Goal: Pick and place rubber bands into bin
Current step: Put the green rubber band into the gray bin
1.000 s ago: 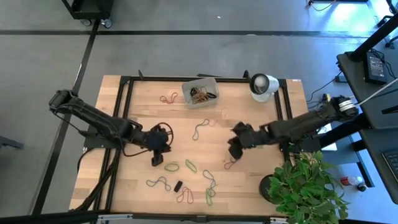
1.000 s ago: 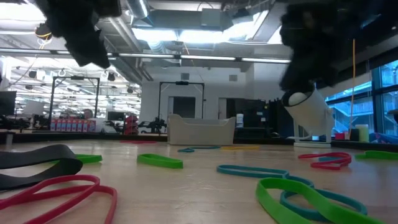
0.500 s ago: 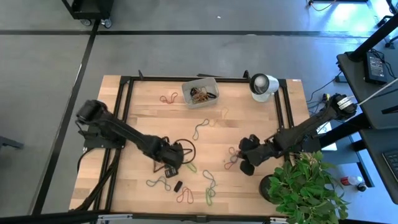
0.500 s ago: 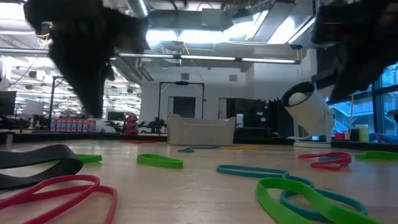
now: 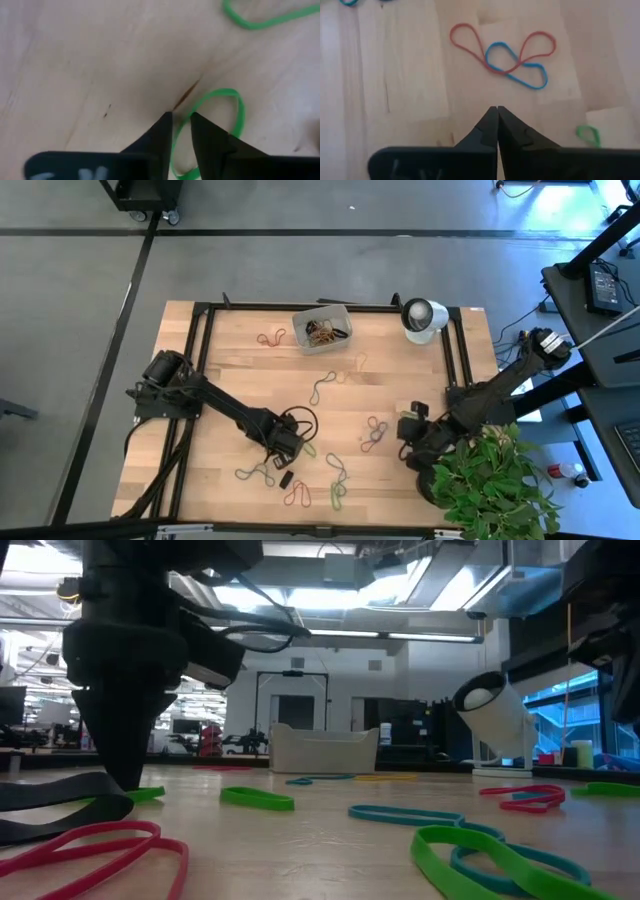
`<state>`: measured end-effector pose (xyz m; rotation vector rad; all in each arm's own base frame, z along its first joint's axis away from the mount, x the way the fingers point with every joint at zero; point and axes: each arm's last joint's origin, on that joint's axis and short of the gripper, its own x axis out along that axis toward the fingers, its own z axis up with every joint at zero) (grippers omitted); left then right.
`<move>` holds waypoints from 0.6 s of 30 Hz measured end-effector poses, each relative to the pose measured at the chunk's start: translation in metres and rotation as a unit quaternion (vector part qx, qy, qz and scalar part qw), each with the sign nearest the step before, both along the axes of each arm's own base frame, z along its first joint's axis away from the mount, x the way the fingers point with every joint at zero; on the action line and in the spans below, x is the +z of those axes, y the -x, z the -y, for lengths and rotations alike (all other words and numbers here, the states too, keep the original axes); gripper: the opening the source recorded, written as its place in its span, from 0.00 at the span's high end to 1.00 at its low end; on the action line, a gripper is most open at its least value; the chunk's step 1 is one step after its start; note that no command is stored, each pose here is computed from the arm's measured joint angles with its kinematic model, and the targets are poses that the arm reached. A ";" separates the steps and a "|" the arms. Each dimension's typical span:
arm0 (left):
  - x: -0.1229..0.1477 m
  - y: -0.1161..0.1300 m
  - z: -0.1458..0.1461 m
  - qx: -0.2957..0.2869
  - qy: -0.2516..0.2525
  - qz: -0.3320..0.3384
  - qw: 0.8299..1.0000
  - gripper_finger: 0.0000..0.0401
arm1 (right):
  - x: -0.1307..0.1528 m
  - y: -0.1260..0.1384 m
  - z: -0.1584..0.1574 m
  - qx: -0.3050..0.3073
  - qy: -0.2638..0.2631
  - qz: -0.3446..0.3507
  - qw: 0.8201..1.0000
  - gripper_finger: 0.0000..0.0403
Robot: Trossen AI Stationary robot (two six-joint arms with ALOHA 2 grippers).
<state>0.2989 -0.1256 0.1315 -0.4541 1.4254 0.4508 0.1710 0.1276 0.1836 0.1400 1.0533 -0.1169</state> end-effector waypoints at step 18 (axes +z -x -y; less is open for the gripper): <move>0.079 -0.057 -0.052 -0.030 -0.055 0.047 0.997 0.99 | -0.036 0.046 0.035 0.048 -0.060 0.136 0.988 0.99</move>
